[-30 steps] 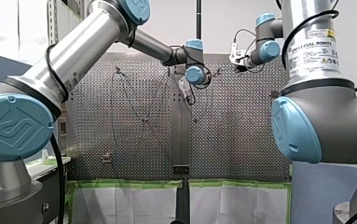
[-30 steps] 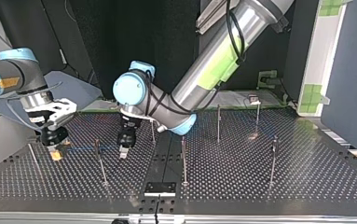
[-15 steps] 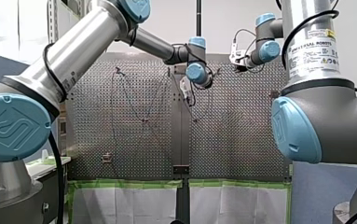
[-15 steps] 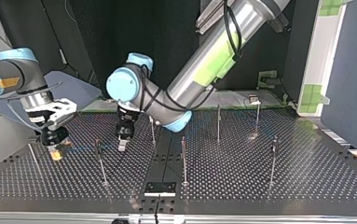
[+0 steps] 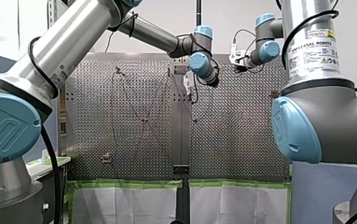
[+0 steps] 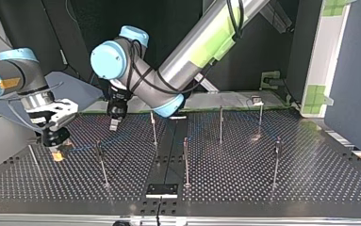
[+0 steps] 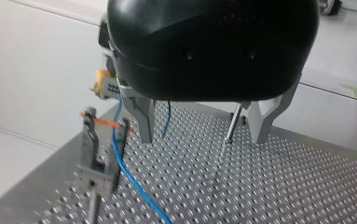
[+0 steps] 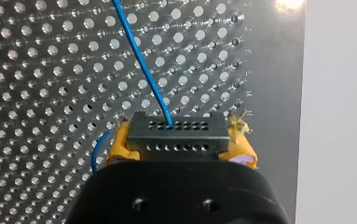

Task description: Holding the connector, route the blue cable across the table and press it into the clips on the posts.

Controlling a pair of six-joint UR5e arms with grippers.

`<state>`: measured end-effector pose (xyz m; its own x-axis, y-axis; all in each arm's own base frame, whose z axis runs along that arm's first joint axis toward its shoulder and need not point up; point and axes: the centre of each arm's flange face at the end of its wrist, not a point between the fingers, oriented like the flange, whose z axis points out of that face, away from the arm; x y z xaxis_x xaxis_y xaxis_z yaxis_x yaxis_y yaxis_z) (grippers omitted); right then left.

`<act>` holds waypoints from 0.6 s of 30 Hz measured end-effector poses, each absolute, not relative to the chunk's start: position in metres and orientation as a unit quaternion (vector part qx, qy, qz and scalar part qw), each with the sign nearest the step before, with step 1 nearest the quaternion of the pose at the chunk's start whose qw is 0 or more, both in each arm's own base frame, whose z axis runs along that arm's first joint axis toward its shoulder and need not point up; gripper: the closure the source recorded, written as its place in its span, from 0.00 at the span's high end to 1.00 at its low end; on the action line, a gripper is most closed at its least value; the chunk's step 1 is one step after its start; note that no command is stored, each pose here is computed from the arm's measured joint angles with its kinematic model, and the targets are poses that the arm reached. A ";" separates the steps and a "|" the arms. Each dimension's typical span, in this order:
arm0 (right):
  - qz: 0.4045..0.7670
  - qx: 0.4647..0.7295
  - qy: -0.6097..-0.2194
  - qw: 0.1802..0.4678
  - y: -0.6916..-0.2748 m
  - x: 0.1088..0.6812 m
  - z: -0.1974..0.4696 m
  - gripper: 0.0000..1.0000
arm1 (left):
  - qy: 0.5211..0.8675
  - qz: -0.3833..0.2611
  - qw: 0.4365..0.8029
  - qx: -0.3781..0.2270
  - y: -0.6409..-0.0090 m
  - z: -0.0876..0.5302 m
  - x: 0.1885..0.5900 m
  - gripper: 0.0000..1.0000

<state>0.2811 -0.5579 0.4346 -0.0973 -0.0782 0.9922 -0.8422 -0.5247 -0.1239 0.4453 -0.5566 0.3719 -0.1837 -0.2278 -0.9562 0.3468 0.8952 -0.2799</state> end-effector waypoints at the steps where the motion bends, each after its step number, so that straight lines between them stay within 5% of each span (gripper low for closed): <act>1: 0.634 0.601 -0.383 0.301 -0.558 0.282 0.435 0.00 | 0.734 -0.227 0.639 0.040 -0.556 0.374 0.443 1.00; 18: 0.633 0.604 -0.382 0.297 -0.555 0.286 0.434 0.00 | 0.681 -0.249 0.688 -0.003 -0.523 0.423 0.401 1.00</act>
<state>0.2858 -0.5547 0.4339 -0.0939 -0.0843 0.9920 -0.8377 -0.5317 -0.1244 0.4013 -0.5232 0.4231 -0.0521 -0.3459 -0.9368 0.3390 0.8763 -0.3424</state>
